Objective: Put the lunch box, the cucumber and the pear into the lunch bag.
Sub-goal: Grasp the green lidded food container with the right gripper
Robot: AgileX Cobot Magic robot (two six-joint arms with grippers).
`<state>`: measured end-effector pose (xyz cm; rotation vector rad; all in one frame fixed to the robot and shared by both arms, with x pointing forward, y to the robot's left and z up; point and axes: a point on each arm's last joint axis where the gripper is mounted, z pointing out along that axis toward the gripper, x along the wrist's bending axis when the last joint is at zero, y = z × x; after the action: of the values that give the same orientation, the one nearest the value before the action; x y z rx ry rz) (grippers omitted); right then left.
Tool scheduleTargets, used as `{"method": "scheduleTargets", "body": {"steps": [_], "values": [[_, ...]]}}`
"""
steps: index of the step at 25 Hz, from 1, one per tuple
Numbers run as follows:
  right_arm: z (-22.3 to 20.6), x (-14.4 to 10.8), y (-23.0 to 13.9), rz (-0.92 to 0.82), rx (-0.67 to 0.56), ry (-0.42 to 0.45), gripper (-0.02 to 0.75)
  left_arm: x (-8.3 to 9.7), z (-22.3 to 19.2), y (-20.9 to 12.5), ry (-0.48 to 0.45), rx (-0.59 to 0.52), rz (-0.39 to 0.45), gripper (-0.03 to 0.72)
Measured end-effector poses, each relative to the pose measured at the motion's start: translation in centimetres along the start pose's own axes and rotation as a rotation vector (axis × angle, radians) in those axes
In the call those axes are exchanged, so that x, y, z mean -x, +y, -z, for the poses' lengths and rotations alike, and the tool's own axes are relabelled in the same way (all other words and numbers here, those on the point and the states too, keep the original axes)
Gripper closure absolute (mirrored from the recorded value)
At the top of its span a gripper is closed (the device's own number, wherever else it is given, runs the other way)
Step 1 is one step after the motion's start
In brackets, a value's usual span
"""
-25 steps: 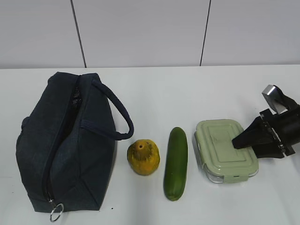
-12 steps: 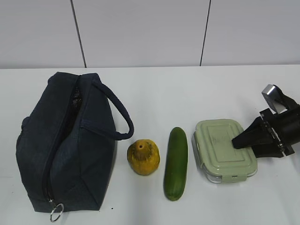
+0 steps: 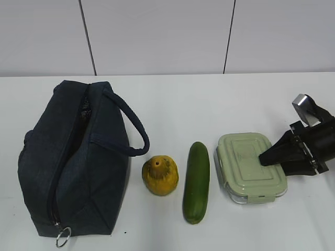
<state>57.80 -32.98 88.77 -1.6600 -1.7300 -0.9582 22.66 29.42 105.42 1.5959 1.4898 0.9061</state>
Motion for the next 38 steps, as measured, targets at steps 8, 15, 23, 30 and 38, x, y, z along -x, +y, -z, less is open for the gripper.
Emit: {"method": "scheduleTargets", "body": {"steps": [8, 15, 23, 30, 38], "values": [[0.0, -0.1, 0.2, -0.007, 0.02, 0.008, 0.351, 0.0, 0.0, 0.0, 0.0, 0.0, 0.0, 0.45], [0.0, -0.1, 0.2, -0.008, 0.023, 0.01, 0.351, 0.4, 0.0, 0.0, -0.045, 0.005, 0.022, 0.45], [0.0, -0.1, 0.2, -0.01, 0.025, 0.009, 0.351, 1.2, -3.4, 3.1, -0.181, -0.094, 0.128, 0.449], [0.0, -0.1, 0.3, -0.011, 0.028, 0.011, 0.351, 2.6, -9.1, 5.9, -0.388, -0.201, 0.144, 0.448], [0.0, -0.1, 0.4, -0.016, 0.042, 0.013, 0.352, 2.7, -15.1, 7.8, -0.445, -0.385, 0.155, 0.42]]}}
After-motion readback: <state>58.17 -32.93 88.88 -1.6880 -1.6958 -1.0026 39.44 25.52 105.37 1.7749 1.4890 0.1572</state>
